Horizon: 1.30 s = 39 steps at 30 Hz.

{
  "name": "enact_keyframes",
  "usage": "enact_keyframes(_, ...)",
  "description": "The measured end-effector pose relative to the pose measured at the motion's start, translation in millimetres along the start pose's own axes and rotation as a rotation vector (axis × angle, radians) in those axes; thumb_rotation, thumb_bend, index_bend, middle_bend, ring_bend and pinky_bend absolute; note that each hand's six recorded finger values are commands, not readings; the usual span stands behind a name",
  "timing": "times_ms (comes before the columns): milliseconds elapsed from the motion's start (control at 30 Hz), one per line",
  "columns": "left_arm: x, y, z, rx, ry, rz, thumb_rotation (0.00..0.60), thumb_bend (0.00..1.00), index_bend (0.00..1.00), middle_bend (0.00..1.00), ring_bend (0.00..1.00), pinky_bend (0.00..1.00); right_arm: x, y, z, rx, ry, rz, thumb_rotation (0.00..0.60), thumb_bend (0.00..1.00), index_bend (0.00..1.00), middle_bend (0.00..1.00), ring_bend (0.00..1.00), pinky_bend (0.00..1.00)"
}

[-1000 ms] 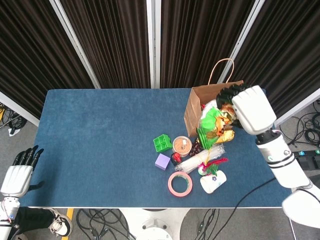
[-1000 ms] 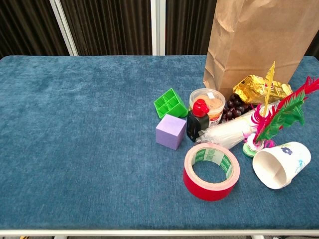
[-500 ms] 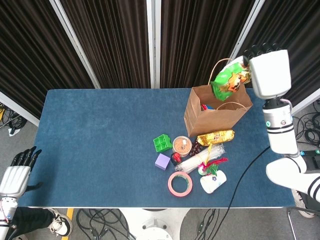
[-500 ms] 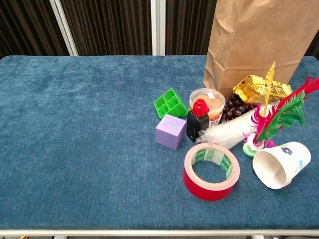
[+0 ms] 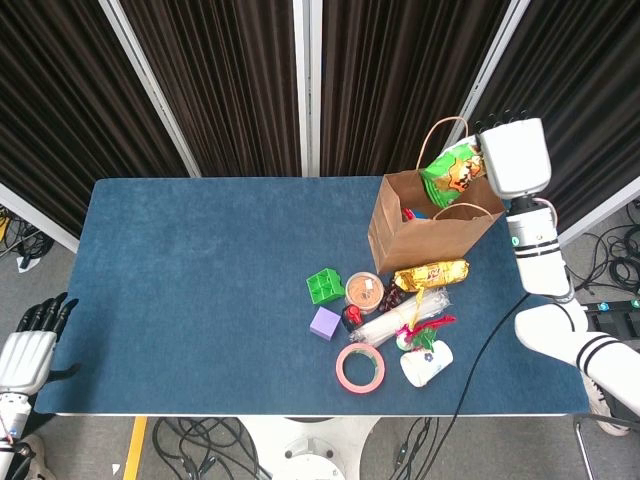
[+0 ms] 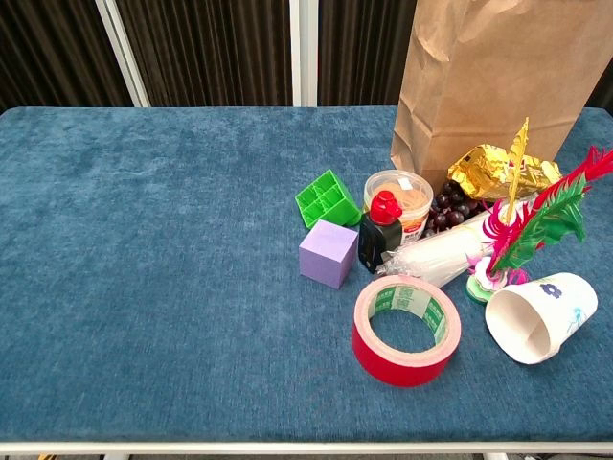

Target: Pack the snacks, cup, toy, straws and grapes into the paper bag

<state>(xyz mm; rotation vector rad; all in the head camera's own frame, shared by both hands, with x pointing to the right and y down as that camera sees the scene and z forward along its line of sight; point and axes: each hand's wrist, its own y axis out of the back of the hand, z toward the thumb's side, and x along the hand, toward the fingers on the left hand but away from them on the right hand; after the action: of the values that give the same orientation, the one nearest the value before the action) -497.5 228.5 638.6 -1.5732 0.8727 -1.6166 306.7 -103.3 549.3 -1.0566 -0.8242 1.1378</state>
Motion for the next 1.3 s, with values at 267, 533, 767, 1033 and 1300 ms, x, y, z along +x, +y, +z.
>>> enact_keyframes(267,0.4,-0.3,-0.3,-0.007,-0.002,0.001,0.600,0.05,0.07,0.04,0.00,0.11,5.3,-20.0,7.8,-0.006,-0.005,0.104,0.600,0.04,0.40,0.39,0.25,0.26)
enact_keyframes(533,-1.6,0.4,-4.0,-0.011,0.007,0.004,0.600,0.05,0.07,0.04,0.00,0.11,13.8,-27.0,13.0,-0.044,-0.018,0.268,0.600,0.00,0.12,0.18,0.03,0.02)
enact_keyframes(767,-0.9,0.4,-2.4,-0.011,0.000,0.006,0.600,0.05,0.07,0.04,0.00,0.11,12.1,-18.8,11.2,-0.059,-0.030,0.255,0.600,0.00,0.12,0.18,0.03,0.02)
enact_keyframes(1033,-0.9,0.1,-2.0,-0.010,-0.001,0.004,0.600,0.05,0.07,0.04,0.00,0.11,10.1,0.4,13.9,-0.131,-0.024,0.192,0.600,0.00,0.11,0.21,0.05,0.07)
enact_keyframes(1300,-1.8,1.6,0.6,-0.004,-0.013,0.010,0.600,0.05,0.07,0.04,0.00,0.11,4.8,58.6,21.0,-0.329,-0.007,0.000,0.600,0.00,0.12,0.24,0.08,0.10)
